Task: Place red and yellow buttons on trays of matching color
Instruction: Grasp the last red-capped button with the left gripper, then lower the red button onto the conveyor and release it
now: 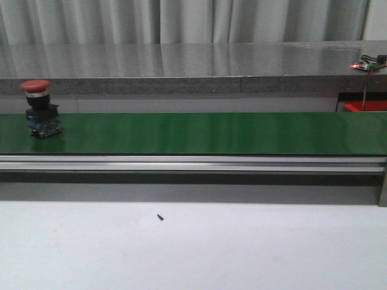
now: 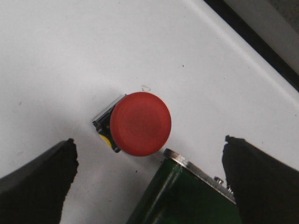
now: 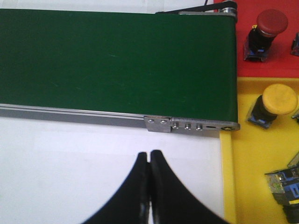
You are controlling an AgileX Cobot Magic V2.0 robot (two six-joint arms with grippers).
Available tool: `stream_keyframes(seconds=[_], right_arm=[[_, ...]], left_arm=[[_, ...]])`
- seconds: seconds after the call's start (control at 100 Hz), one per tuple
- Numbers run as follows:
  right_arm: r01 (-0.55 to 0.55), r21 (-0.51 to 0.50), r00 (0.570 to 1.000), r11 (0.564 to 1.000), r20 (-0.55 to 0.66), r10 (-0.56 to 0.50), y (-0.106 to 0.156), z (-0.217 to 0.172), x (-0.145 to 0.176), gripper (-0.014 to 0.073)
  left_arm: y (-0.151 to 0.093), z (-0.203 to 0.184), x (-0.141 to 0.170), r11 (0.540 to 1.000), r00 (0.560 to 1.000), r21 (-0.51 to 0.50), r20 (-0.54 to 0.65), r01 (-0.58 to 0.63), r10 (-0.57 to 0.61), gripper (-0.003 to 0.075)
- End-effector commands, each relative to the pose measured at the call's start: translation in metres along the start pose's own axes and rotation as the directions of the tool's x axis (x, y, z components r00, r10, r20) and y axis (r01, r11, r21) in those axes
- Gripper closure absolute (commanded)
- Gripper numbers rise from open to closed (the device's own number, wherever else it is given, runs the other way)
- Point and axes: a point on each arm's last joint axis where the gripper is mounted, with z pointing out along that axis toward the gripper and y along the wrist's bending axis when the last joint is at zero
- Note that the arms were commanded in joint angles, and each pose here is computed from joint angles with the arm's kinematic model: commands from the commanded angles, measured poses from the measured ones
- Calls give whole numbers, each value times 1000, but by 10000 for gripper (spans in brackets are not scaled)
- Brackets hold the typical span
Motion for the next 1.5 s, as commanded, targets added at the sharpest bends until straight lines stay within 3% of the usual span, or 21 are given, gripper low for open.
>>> stream_keyframes(seconds=[0.0, 0.39, 0.69, 0.84, 1.24, 1.49], right_arm=[[1, -9, 996, 1000, 90, 0, 1, -8, -10, 663], [1, -9, 996, 1000, 88, 0, 1, -8, -10, 663], [1, -9, 996, 1000, 87, 0, 1, -8, -10, 663], [1, -9, 996, 1000, 87, 0, 1, -8, -10, 663], [1, -9, 996, 1000, 86, 0, 1, -8, -10, 663], [1, -9, 996, 1000, 86, 0, 1, -8, -10, 663]], left_arm=[[-15, -24, -17, 997, 993, 69, 114, 13, -21, 102], [-9, -1, -19, 996, 990, 79, 129, 52, -61, 110], [-8, 0, -21, 995, 988, 80, 140, 53, -64, 367], [-8, 0, -20, 995, 989, 80, 136, 53, -64, 441], [-12, -31, -24, 995, 987, 94, 151, 42, -55, 459], [-14, -66, -20, 998, 990, 11, 129, -56, 54, 460]])
